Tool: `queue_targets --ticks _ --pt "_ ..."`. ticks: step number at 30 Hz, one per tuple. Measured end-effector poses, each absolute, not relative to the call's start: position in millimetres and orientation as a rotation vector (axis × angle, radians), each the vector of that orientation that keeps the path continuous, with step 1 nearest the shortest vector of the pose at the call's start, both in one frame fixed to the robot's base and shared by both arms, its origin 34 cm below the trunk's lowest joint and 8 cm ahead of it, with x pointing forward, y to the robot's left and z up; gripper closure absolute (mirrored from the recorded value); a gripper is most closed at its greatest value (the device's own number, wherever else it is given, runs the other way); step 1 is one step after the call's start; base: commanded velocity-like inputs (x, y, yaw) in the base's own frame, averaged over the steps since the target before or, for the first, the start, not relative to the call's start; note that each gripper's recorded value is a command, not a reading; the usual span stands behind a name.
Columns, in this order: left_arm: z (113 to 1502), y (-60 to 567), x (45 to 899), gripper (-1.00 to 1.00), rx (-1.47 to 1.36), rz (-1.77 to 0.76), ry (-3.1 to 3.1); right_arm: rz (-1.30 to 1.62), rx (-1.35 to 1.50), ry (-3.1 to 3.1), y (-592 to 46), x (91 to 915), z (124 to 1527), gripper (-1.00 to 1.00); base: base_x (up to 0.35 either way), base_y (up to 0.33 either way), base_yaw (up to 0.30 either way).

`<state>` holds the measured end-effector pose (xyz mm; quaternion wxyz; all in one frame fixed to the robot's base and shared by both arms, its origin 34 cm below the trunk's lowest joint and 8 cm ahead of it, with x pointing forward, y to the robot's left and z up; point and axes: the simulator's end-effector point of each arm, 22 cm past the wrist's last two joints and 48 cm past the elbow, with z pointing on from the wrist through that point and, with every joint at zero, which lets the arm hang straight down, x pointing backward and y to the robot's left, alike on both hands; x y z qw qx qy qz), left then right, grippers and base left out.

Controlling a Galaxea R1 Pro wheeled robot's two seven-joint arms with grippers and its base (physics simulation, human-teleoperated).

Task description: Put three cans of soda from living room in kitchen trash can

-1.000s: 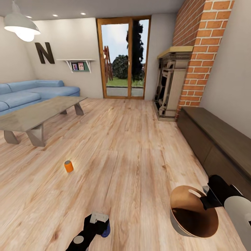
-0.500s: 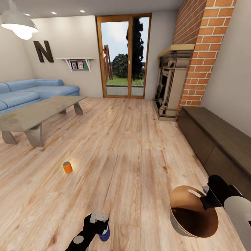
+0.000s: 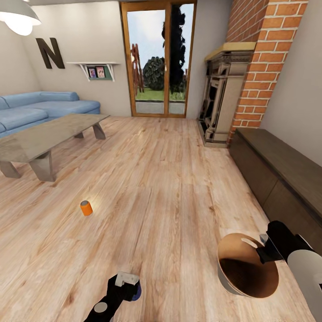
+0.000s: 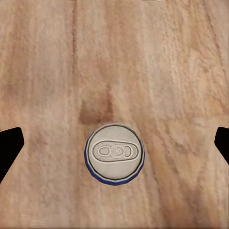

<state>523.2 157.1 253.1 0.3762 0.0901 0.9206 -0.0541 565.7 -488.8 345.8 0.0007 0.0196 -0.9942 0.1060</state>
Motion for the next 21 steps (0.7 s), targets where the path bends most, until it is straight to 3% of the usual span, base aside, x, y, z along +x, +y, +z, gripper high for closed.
queue_targets --ticks 12,21 --pt "252.9 155.5 522.7 -1.0 0.234 -0.147 2.356 0.335 0.047 -3.158 -488.7 578.8 356.2 1.0 0.021 0.0 0.0" --pt "253.3 155.4 523.1 -1.0 0.235 -0.147 2.354 0.336 0.049 -3.158 -488.5 578.9 356.0 1.0 0.266 0.0 0.0"
